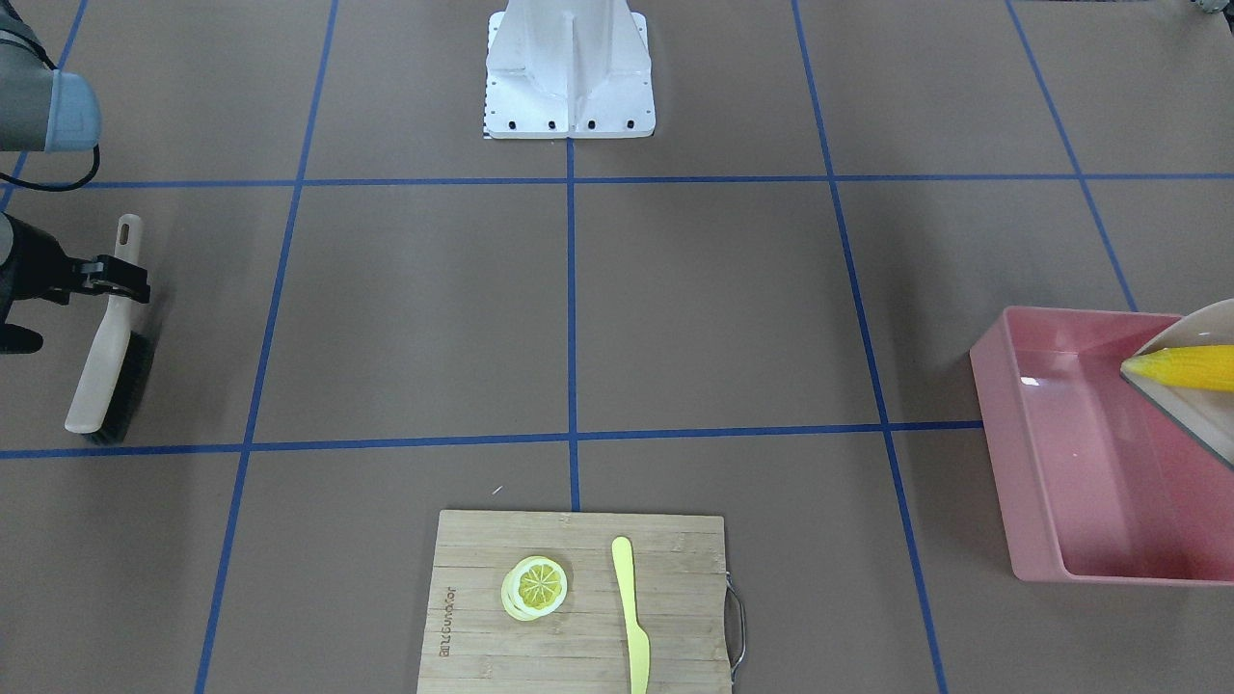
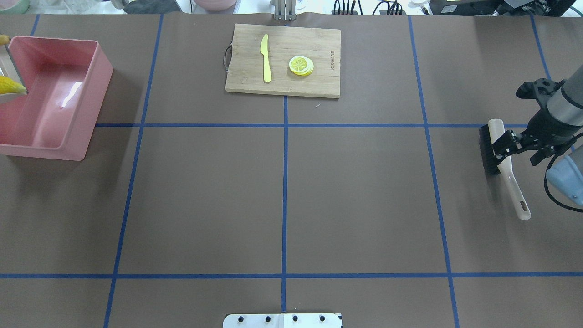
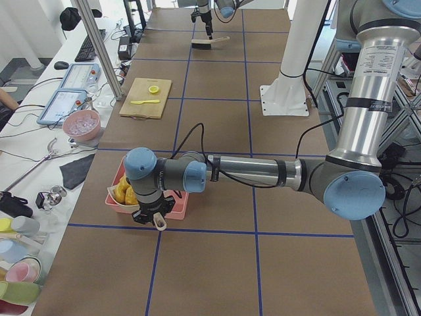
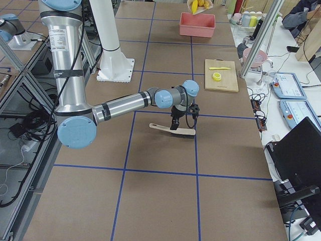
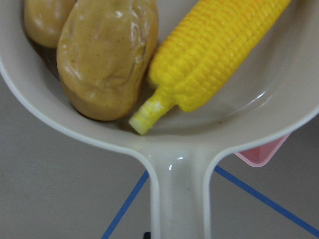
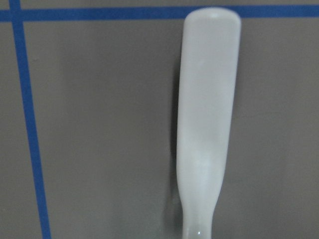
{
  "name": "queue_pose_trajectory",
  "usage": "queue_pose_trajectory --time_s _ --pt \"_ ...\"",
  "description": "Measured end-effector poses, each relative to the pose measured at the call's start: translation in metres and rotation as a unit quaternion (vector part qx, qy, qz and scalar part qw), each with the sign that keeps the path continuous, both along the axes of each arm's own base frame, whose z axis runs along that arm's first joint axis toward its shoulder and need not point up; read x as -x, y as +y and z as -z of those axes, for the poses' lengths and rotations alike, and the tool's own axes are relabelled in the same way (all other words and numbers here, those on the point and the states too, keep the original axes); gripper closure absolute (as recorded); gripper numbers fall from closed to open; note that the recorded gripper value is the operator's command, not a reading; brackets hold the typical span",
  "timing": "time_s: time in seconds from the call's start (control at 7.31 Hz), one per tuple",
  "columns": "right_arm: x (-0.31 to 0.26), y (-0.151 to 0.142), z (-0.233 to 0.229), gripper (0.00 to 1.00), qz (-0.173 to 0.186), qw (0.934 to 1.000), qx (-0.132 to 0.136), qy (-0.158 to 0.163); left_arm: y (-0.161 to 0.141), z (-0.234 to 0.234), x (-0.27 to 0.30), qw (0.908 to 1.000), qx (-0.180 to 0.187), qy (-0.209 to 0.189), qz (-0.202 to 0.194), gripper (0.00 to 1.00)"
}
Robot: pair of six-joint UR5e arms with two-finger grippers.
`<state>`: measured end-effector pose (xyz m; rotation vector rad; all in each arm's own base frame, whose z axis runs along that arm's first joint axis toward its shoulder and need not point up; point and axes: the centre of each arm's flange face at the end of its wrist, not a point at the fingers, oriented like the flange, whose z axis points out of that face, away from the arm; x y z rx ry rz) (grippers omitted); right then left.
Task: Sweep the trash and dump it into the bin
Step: 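Tip the dustpan to pour the corn, potato and ginger into the pink bin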
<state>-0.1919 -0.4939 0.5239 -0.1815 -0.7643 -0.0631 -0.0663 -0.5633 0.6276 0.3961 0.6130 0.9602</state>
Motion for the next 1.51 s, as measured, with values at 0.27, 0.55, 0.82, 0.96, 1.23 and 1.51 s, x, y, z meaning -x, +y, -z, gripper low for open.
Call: queue_pose_trajectory --time_s 0.27,0.55,0.82,0.96,1.23,1.51 --pt "-0.049 -0.024 -0.015 0.0 -0.016 0.9972 -0.053 0.05 0.0 0.003 -0.004 0.9996 0.003 -0.024 -0.013 1.0" --pt "-0.115 -0.035 -0.042 0.0 -0.041 0.9941 -0.064 0.077 0.0 0.015 -0.022 0.9985 0.0 -0.043 -0.032 1.0" --pt "-0.187 -0.018 -0.077 0.0 -0.043 0.9926 -0.074 0.086 0.01 0.023 -0.031 0.9971 0.001 -0.061 -0.045 1.0" --pt "-0.214 -0.002 -0.095 0.0 -0.045 0.9925 -0.073 0.087 0.015 0.022 -0.033 0.9966 0.0 -0.064 -0.052 1.0" --pt "-0.249 0.026 -0.116 0.0 -0.046 0.9925 -0.073 0.087 0.02 0.018 -0.034 0.9957 -0.003 -0.066 -0.065 1.0" --pt "-0.259 0.039 -0.121 0.0 -0.041 0.9926 -0.078 0.084 0.022 0.016 -0.034 0.9933 -0.003 -0.076 -0.087 1.0"
